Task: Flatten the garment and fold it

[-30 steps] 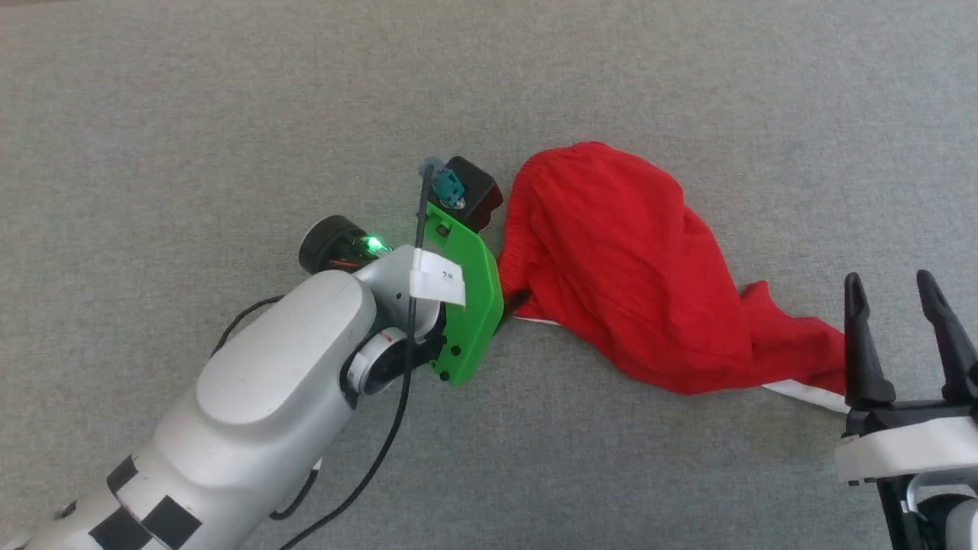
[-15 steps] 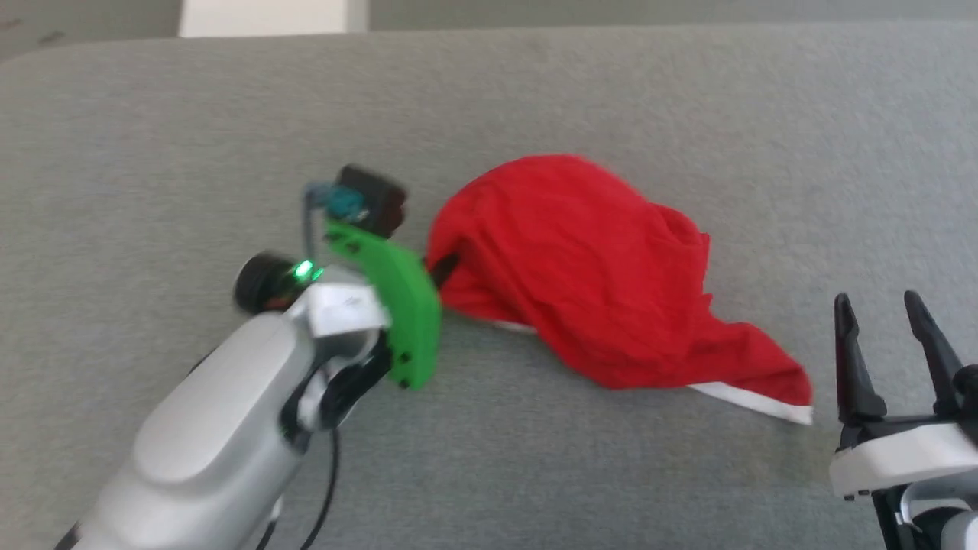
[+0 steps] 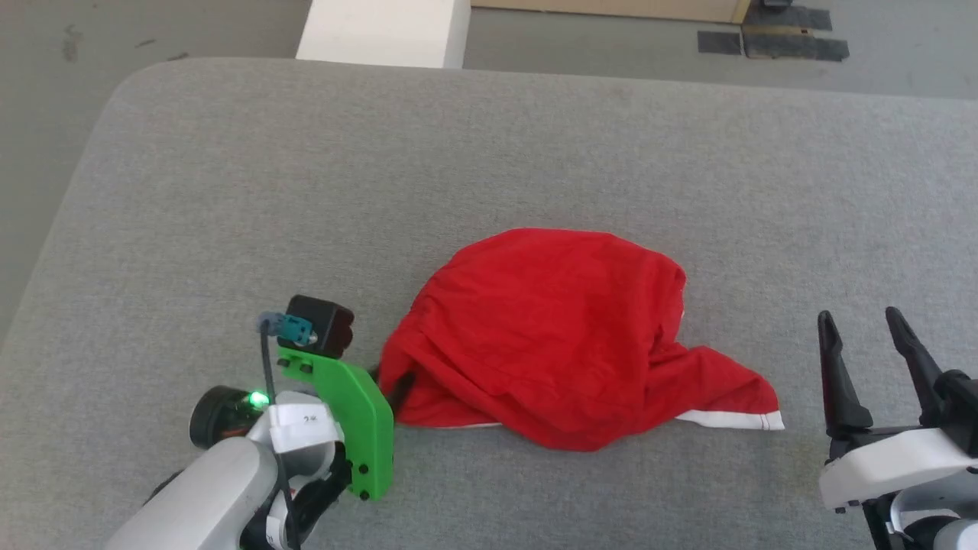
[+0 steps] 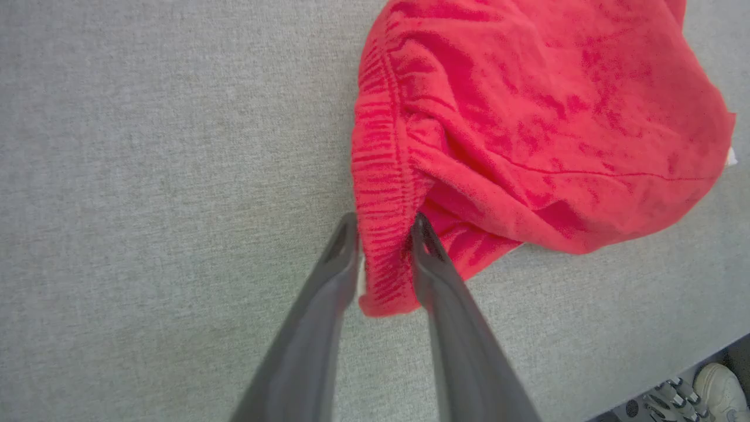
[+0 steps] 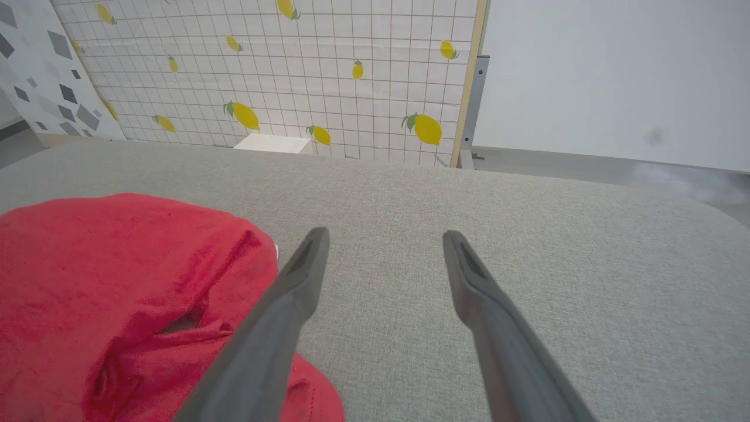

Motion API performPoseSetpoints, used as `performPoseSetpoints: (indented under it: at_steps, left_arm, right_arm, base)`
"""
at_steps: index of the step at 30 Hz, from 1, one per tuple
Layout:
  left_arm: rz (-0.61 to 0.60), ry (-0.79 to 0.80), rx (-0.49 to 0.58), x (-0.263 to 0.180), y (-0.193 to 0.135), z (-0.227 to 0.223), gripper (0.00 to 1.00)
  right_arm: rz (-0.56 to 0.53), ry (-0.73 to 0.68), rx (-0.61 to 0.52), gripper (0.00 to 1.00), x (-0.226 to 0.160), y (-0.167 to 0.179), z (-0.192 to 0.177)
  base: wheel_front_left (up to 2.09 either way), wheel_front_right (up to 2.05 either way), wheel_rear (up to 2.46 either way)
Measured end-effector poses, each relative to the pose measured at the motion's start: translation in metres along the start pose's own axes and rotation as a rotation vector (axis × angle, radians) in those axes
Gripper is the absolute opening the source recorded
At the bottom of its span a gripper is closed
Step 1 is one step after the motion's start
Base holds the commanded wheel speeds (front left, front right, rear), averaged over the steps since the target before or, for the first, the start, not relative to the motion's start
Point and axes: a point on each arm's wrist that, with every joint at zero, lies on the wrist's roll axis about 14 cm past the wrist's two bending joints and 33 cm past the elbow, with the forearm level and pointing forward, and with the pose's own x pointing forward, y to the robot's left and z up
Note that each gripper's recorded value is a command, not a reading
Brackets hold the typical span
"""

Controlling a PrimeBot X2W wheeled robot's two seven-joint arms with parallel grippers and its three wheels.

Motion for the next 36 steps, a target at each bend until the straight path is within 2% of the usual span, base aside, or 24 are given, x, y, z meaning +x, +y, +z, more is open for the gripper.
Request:
performPoseSetpoints:
  at_steps: [5, 10, 16, 19, 25, 36]
  left_arm:
    - [0.054, -0.169, 0.033, -0.008, 0.009, 0.027, 1.00]
    - [0.107, -0.544, 0.104, -0.034, 0.013, 0.085, 1.00]
    - [0.221, -0.750, 0.201, -0.057, 0.032, 0.092, 1.00]
    - [0.260, -0.782, 0.221, -0.065, 0.038, 0.084, 1.00]
    - [0.286, -0.788, 0.332, -0.071, 0.032, 0.067, 1.00]
    - [0.304, -0.754, 0.305, -0.063, 0.030, 0.048, 1.00]
  right_arm:
    - [0.015, -0.005, 0.005, 1.00, -0.001, 0.005, 0.004]
    - [0.033, -0.022, 0.006, 1.00, -0.004, 0.009, 0.012]
    - [0.077, -0.028, -0.012, 1.00, -0.006, 0.019, 0.020]
    - [0.105, -0.012, -0.018, 1.00, -0.006, 0.025, 0.020]
    - [0.208, 0.096, -0.058, 1.00, 0.000, 0.045, 0.007]
    - [0.391, 0.538, -0.194, 1.00, 0.046, 0.077, -0.037]
  base:
    - [0.00, 0.00, 0.00]
    - [0.00, 0.00, 0.00]
    - [0.00, 0.00, 0.00]
    - [0.00, 0.00, 0.00]
    - [0.00, 0.00, 0.00]
    - [0.00, 0.00, 0.00]
